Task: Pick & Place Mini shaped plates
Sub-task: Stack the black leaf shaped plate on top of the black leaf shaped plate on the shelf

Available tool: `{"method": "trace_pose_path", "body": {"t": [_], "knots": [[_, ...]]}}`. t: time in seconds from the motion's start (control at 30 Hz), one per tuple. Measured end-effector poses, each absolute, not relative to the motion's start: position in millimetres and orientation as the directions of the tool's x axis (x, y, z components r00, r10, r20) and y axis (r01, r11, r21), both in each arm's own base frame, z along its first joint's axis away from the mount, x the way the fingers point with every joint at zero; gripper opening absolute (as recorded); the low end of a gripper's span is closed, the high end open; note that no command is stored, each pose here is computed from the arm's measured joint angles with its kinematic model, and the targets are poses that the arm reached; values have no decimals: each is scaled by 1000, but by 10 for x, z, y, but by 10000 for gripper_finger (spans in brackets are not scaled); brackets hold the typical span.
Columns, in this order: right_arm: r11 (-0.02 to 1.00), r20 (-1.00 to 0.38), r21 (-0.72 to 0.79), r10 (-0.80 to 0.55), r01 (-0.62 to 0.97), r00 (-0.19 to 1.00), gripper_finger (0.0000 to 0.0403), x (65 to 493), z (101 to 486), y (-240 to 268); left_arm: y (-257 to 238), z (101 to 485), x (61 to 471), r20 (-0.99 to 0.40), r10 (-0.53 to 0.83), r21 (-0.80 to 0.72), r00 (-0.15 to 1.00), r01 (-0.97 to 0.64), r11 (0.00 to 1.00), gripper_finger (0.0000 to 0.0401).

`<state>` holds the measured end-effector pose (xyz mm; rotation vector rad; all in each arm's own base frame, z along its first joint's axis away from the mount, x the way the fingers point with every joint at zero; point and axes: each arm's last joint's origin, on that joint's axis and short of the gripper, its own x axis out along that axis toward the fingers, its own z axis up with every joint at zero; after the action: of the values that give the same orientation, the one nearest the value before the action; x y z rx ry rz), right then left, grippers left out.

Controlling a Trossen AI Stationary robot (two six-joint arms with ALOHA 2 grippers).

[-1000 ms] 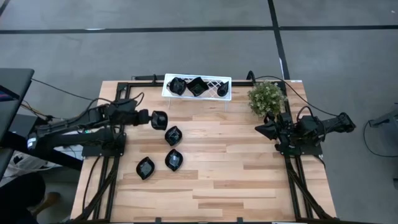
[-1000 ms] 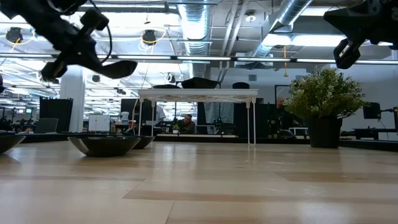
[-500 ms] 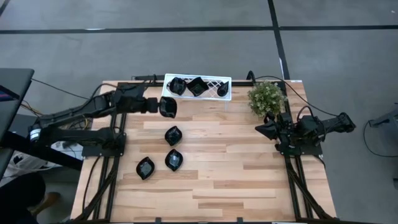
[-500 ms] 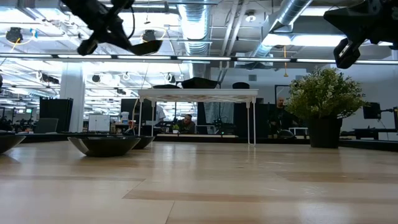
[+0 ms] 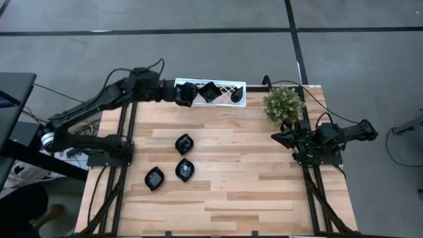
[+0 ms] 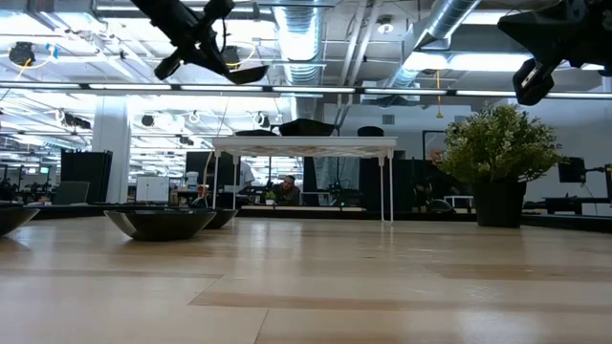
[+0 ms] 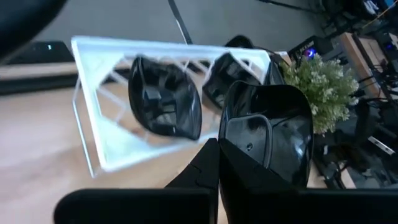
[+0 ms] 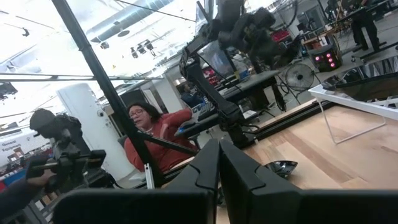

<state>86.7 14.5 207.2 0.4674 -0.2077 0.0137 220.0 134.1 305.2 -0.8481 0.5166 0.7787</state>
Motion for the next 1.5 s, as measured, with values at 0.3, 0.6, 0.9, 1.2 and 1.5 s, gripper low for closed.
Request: {"method": "trace_pose_path", "body": {"t": [0.3,0.6,0.9,1.2,1.5], "knots": [[890,202,451,-35,-62,979,7,867,2072,145,1756,3063,2351,-697,378,-432,610,-777,457,3],[889,202,453,-35,-62,979,7,867,2072,145,2071,2980,2385,-739,325,-410,591,-776,478,3],[889,202,453,-34,-62,979,7,867,2072,145,2172,2949,2292,-760,329,-367,561,-788,494,3],[889,202,453,-35,-62,979,7,867,2072,145,2237,2792,2356,-794,297,-340,530,-792,507,3],[889,202,453,-35,-62,979,7,867,2072,145,2294,2633,2419,-822,259,-333,507,-797,503,3]]}}
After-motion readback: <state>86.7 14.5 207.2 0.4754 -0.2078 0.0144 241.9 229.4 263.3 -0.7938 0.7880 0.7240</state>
